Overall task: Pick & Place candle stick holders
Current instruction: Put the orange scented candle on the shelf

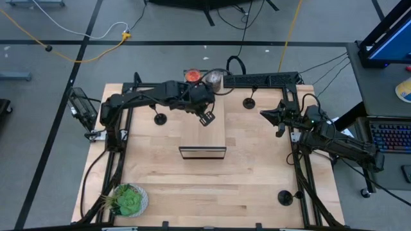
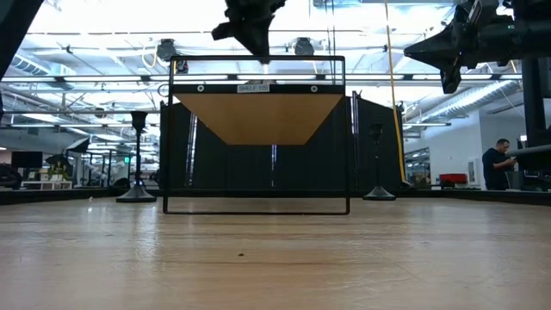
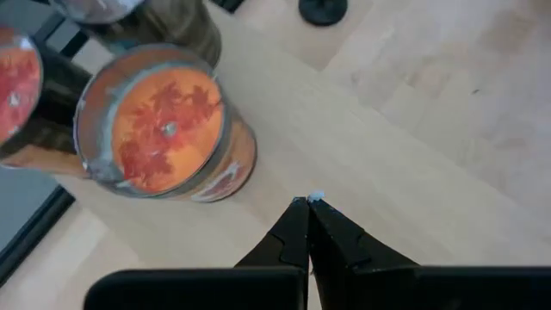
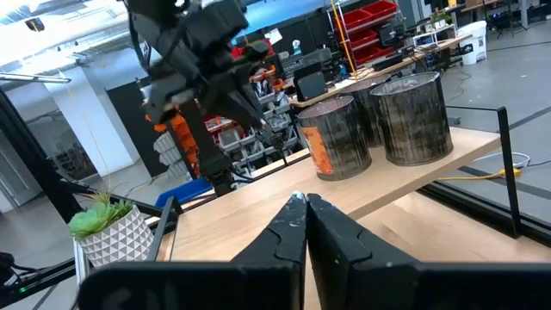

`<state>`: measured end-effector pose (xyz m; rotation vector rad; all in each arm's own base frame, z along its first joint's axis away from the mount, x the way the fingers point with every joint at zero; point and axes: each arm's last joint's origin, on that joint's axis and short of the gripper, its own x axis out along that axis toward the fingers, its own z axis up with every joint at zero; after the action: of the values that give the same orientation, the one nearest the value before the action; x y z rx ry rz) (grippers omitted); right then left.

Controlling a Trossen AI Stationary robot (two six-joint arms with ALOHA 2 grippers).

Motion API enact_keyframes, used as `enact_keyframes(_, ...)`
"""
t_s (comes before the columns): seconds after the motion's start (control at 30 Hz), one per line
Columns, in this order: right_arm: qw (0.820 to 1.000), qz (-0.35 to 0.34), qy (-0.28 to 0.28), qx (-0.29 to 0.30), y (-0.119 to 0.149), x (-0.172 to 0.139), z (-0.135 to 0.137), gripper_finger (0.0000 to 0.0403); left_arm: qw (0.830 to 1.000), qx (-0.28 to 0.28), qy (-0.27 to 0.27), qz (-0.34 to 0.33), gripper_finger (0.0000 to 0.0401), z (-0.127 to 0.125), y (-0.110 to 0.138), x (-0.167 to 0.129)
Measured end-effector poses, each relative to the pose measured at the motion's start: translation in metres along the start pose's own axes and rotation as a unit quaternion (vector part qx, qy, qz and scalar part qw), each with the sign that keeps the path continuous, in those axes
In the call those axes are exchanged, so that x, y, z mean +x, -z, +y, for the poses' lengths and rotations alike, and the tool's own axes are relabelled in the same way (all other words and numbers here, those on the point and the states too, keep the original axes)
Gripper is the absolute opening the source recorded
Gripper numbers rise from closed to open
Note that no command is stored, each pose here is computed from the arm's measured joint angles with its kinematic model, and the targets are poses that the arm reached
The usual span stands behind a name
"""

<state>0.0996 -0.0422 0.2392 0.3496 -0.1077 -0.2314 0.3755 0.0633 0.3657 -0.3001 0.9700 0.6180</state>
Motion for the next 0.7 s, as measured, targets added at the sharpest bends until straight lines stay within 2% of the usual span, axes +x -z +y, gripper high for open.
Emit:
enact_keyframes(0.43,1.0,0.0,0.0,0.004,0.0,0.0,0.0,0.0004,1.0,-0.005,-0.026,0.017,0.0005,0.016,0.005,0.038)
enact_keyframes(0.7,1.0,0.0,0.0,0.004,0.0,0.0,0.0,0.0004,0.999,0.003,-0.032,0.017,0.0005,0.027,0.002,0.046)
